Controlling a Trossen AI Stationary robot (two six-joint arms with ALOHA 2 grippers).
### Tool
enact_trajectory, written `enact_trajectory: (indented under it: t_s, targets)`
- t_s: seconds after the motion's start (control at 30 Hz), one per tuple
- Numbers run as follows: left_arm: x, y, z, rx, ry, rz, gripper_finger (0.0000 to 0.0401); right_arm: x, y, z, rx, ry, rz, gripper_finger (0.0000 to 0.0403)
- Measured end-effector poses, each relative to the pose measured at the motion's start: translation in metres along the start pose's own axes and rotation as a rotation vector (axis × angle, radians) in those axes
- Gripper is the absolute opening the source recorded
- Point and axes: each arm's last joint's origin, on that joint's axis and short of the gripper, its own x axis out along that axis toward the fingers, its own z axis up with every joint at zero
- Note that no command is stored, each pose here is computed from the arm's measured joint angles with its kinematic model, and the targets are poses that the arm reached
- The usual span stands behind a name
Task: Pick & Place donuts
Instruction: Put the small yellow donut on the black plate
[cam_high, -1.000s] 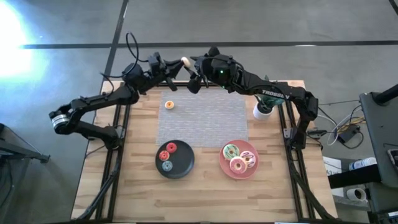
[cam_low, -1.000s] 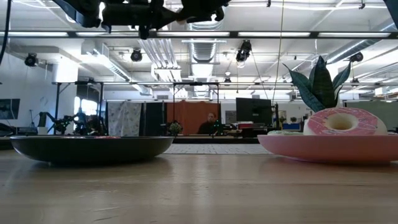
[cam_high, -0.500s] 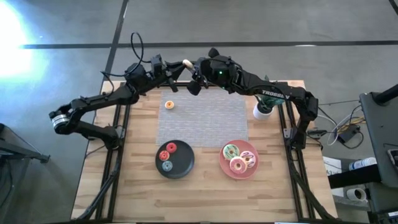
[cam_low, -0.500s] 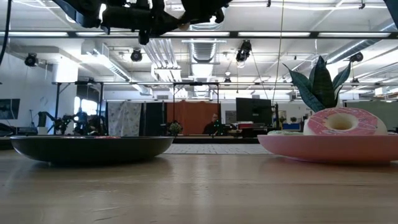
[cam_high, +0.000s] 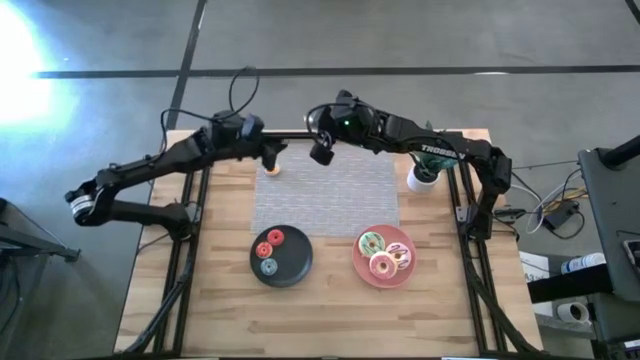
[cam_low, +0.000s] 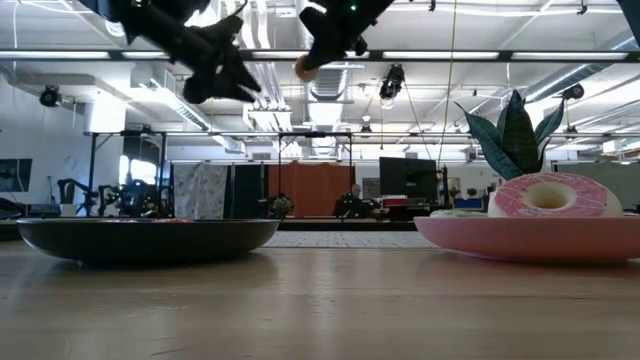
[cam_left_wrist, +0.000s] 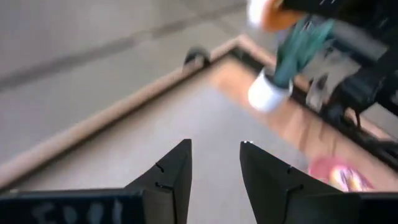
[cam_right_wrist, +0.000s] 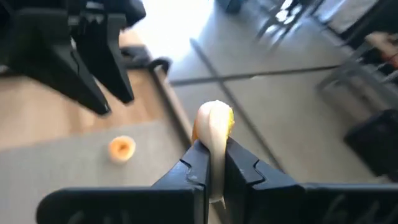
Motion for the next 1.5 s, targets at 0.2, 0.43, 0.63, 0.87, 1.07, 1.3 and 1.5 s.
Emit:
enact_trajectory:
  t_s: [0.2,0.43,0.63,0.87,1.07,1.3,1.5]
  targets:
    - [-0.019,0.001,-0.020,-0.227,0.201,0.065,0.0110,0.005,0.015,-0.017,0.075,0.073,0.223,0.0014]
    - [-0.046,-0.014,-0.031,-0.266,0.290,0.035,0.0110,0.003,0.061,-0.040,0.028,0.144,0.377,0.0013]
    - [-0.066,-0.026,-0.031,-0.231,0.254,-0.043,0.0110,-0.002,0.100,-0.062,0.004,0.199,0.448,0.0013]
    - [-0.080,-0.027,-0.046,-0.173,0.314,-0.068,0.0110,0.008,0.129,-0.078,0.163,0.280,0.458,0.0013]
    - [-0.092,-0.019,-0.071,-0.148,0.455,-0.017,0.0110,0.024,0.173,-0.077,0.309,0.279,0.465,0.0013]
    - [-0.101,-0.011,-0.092,-0.149,0.468,-0.052,0.0110,0.039,0.213,-0.079,0.199,0.397,0.408,0.0013]
    - [-0.105,-0.006,-0.103,-0.168,0.467,-0.063,0.0110,0.053,0.240,-0.087,-0.031,0.495,0.396,0.0013]
